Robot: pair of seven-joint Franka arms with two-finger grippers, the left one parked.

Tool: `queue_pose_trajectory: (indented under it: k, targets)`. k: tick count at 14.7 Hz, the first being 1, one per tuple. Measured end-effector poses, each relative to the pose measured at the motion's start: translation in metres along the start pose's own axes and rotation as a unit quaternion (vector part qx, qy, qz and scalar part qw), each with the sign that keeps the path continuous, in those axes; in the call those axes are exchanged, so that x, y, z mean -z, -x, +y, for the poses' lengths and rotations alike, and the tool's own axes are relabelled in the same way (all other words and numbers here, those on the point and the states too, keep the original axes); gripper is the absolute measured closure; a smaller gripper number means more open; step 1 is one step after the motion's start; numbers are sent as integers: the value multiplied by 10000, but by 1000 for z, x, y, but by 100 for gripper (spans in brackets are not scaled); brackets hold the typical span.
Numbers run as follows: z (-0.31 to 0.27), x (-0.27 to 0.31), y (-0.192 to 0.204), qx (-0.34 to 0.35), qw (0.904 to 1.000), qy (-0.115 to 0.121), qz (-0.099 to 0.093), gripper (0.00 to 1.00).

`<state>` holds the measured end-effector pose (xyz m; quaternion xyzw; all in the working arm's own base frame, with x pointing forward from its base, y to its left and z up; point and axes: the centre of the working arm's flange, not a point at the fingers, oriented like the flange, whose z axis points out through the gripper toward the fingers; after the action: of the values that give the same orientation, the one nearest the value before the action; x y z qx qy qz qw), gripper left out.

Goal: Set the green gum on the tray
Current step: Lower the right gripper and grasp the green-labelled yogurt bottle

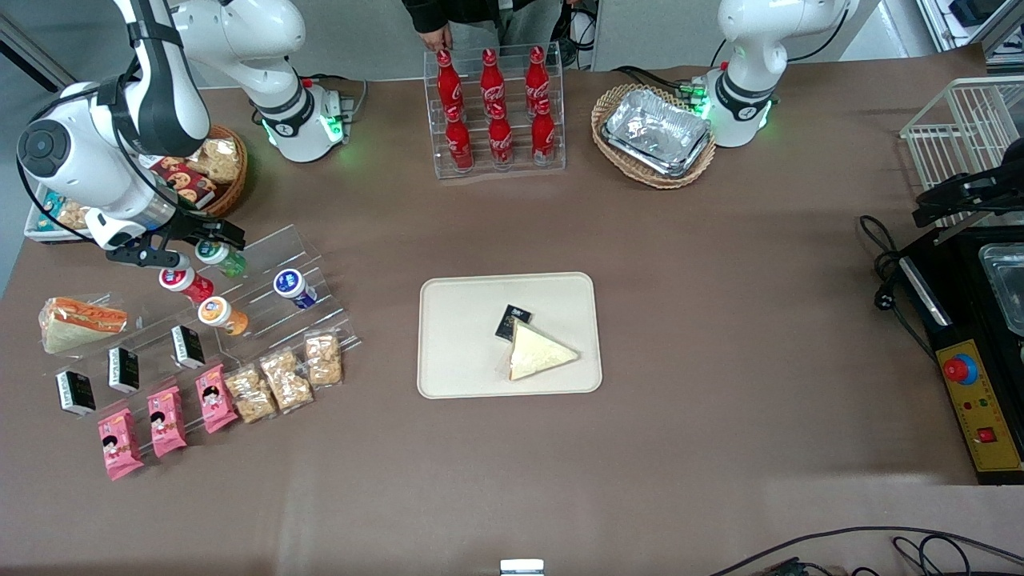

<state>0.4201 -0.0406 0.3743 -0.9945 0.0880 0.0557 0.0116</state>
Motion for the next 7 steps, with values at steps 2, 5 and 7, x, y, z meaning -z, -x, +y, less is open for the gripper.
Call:
queue_pose_trajectory:
  k: [2, 5, 7]
  targets:
    - [0, -1, -2, -88, 10000, -1, 37, 0]
    - [0, -3, -4, -222, 9997, -1, 69, 0]
    - [0, -4, -5, -310, 9995, -1, 77, 0]
